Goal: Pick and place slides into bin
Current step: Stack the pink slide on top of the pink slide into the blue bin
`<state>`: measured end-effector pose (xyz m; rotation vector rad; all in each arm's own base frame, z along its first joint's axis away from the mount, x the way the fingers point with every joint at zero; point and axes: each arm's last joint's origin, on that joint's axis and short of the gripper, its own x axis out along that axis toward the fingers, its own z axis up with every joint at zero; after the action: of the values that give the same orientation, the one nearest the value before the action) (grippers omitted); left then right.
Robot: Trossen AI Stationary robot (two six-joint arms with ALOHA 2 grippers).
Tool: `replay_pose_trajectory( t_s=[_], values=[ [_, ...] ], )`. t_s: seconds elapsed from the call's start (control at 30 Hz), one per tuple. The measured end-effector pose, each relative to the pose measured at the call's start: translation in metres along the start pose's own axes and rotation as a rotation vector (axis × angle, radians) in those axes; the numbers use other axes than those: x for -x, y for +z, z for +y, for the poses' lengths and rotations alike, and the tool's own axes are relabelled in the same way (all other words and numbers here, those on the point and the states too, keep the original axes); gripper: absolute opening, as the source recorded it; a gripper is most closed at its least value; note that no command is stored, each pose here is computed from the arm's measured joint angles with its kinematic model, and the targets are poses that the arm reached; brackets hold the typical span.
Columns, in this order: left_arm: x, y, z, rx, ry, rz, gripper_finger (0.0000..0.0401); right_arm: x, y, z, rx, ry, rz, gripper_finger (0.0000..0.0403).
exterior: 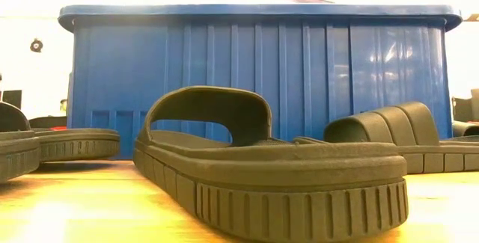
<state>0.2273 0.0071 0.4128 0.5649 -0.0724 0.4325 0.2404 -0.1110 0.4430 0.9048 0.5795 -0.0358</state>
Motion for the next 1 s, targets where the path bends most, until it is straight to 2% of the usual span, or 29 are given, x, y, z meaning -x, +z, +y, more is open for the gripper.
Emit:
replay_pose_trajectory(
  t_s=[0.3,0.53,0.9,1.0],
  values=[
    [-0.030,0.001,-0.015,-0.194,-0.026,0.034,0.0315,-0.005,-0.002,-0.009,-0.098,0.023,0.102,0.0009],
    [-0.052,-0.011,-0.035,-0.457,-0.079,0.074,0.0315,-0.010,-0.002,-0.012,-0.156,0.053,0.148,0.0009],
    [-0.072,-0.005,-0.043,-0.435,-0.092,0.073,0.0315,-0.014,-0.003,-0.017,-0.184,0.023,0.184,0.0009],
    [-0.077,-0.002,-0.044,-0.421,-0.140,0.097,0.0315,-0.018,-0.002,-0.019,-0.191,0.015,0.193,0.0009]
  ],
)
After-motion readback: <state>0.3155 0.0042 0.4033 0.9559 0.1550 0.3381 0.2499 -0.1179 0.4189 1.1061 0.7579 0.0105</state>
